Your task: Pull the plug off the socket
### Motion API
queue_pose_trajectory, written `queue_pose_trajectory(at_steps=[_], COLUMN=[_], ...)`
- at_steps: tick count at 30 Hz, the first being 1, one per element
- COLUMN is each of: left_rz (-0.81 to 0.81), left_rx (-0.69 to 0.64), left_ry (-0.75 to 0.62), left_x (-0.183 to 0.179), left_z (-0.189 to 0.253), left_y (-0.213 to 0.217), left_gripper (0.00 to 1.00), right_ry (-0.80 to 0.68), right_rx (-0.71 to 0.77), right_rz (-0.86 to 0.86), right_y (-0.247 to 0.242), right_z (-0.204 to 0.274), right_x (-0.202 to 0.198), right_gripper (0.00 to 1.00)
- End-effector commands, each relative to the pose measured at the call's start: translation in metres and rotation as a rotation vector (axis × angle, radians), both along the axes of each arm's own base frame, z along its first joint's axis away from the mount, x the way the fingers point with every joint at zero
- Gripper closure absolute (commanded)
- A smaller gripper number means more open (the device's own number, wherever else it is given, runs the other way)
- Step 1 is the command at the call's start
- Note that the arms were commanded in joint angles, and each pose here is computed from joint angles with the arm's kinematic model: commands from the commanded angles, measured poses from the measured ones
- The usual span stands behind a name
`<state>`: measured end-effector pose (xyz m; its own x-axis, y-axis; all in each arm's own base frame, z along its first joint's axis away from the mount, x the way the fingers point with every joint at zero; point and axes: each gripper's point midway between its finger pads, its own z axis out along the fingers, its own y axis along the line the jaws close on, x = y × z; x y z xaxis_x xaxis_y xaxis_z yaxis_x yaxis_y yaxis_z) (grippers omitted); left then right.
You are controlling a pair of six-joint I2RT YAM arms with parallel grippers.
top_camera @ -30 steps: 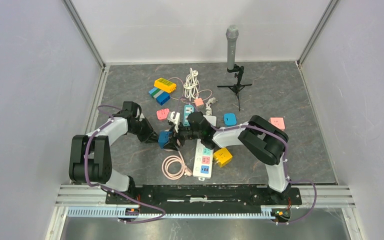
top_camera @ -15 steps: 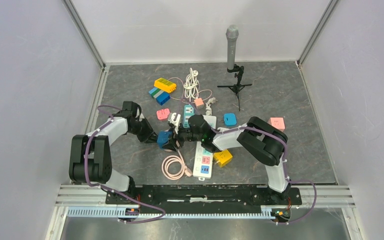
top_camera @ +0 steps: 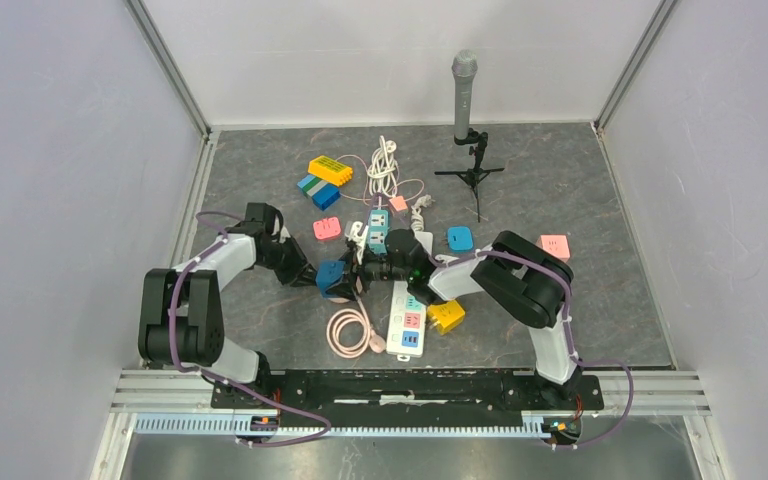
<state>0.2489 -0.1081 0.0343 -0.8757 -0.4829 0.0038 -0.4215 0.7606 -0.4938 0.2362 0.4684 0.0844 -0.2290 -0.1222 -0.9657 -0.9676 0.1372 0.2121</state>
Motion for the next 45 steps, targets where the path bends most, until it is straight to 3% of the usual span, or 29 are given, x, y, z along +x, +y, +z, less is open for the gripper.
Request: queue_pose_trajectory(at_steps=[1,5,9,11,16,23,25,28,34,45], left_rz=[-0.018,-0.017,-0.02,-0.02,-0.023,-0.026,-0.027,-0.028,-0.036,-0.012], left_rx=[0.156,0.157,0.154,0.153,0.155,0.16,0.16,0.16,0.163,0.187], left_ry=[0.185,0.188,0.19,0.191,0.191,0.2,0.202,0.202,0.174,-0.071], left_x=[-0.047,-0.048,-0.049,-0.049,-0.049,-0.05,-0.05,-0.051,-0.041,0.025], left_z=[-0.038,-0.039,-0.039,-0.039,-0.039,-0.041,-0.041,-0.042,-0.031,0.059], left_y=[0.022,0.022,0.021,0.021,0.021,0.021,0.02,0.02,0.021,0.023], left_gripper=[0.8,0.8,0.8,0.8,0.8,0.8,0.8,0.8,0.8,0.64], right_ry=[-0.268,-0.204,-0.059,-0.114,-0.377,-0.487,-0.449,-0.319,-0.327,-0.219], right_rx=[0.229,0.318,0.551,0.507,0.187,0.132,0.155,0.302,0.285,0.31], right_rz=[0.052,0.067,0.154,0.153,0.124,0.042,0.019,0.065,0.035,-0.175], right_y=[0.009,0.006,-0.001,0.004,0.019,0.008,0.006,0.003,0.0,-0.035], right_z=[0.101,0.115,0.151,0.145,0.093,0.086,0.09,0.115,0.121,0.149], right_x=[-0.01,-0.01,-0.018,-0.02,-0.022,-0.008,-0.002,-0.004,-0.003,0.028], right_gripper=[1.0,1.0,1.0,1.0,1.0,1.0,1.0,1.0,1.0,1.0])
